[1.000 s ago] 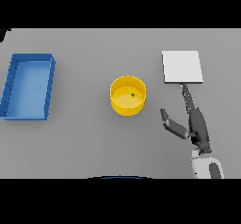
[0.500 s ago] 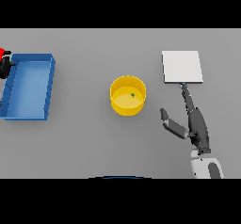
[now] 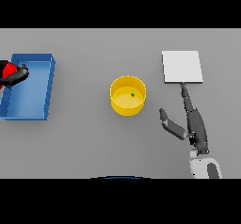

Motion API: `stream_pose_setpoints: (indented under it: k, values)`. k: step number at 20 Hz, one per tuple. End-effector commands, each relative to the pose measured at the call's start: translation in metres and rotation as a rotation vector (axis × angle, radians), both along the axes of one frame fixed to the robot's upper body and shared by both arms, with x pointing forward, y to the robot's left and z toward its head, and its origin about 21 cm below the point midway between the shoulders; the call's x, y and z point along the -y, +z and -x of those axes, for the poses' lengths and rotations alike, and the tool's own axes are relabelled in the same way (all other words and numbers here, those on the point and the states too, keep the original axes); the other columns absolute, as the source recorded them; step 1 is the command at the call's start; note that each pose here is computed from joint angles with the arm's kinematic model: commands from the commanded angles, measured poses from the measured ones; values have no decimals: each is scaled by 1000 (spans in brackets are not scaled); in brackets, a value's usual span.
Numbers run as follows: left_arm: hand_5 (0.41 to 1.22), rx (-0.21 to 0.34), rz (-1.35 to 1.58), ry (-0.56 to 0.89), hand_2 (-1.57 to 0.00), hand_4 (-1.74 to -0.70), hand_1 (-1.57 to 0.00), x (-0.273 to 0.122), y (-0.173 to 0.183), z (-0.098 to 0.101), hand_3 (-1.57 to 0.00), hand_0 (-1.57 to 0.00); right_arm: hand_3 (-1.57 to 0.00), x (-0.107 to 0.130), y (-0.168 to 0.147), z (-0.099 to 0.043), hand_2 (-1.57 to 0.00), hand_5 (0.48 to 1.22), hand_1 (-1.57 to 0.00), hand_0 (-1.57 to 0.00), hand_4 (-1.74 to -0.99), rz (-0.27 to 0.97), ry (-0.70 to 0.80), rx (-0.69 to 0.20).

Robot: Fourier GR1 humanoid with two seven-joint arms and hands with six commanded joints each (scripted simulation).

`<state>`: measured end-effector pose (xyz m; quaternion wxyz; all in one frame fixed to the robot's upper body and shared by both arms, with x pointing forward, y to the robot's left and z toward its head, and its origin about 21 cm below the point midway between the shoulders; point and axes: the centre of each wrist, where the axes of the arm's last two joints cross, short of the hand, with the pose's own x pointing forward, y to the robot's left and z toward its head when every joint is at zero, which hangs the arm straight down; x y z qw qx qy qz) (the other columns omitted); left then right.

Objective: Pick up the red beaker and tilt it to pour out 1 green nut into yellow bowl. Pick up the yellow bowl and place it on the metallic measuring scale.

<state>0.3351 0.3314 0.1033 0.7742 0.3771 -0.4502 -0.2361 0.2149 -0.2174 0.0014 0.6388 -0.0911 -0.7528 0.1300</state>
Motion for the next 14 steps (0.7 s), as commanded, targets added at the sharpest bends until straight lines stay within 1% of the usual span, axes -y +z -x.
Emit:
stream_pose_setpoints:
  k: [1,2,3,4,5,6,7,9,12,13,14]
  values:
    - [740,-22,6,-23,-613,-968,-604,2,-2,1,-577,-746,1,1,1,2,1,665,1,1,-1181,11,0,-5]
    - [723,-35,1,-38,-490,-916,-483,-1,4,2,-462,-596,1,3,-1,4,1,667,1,1,-1182,12,-3,-10]
    - [710,-42,2,-47,-392,-878,-386,-1,6,2,-369,-477,1,-1,-2,6,1,667,1,1,-1184,13,2,-14]
    - [698,-55,12,-56,-313,-851,-309,0,4,2,-295,-381,1,-1,-2,6,1,667,1,1,-1187,0,0,-15]
    - [688,-55,26,-55,-251,-831,-247,-2,6,3,-236,-305,1,0,-3,5,1,666,1,1,-1189,-3,1,-16]
    - [684,-48,25,-55,-200,-815,-197,-3,7,2,-189,-244,1,4,-2,7,1,666,1,1,-1187,10,-3,-7]
    - [679,-50,34,-60,-160,-802,-158,-1,4,2,-151,-195,1,1,-2,6,1,668,1,1,-1188,6,0,-19]
    - [674,-12,40,-58,-102,-791,-100,-2,4,0,-96,-124,1,0,0,3,1,660,1,1,-1193,14,-2,-28]
    - [674,47,58,-63,-52,-785,-51,-6,12,-4,-49,-63,1,-3,3,3,1,660,1,1,-1203,79,-4,-22]
    - [671,52,65,-75,-41,-786,-41,-5,12,-5,-39,-50,1,-3,3,2,1,662,1,1,-1198,95,7,-33]
    - [674,58,60,-77,-33,-781,-32,-5,11,-5,-31,-40,1,-1,6,-1,1,677,1,1,-1175,99,51,-17]
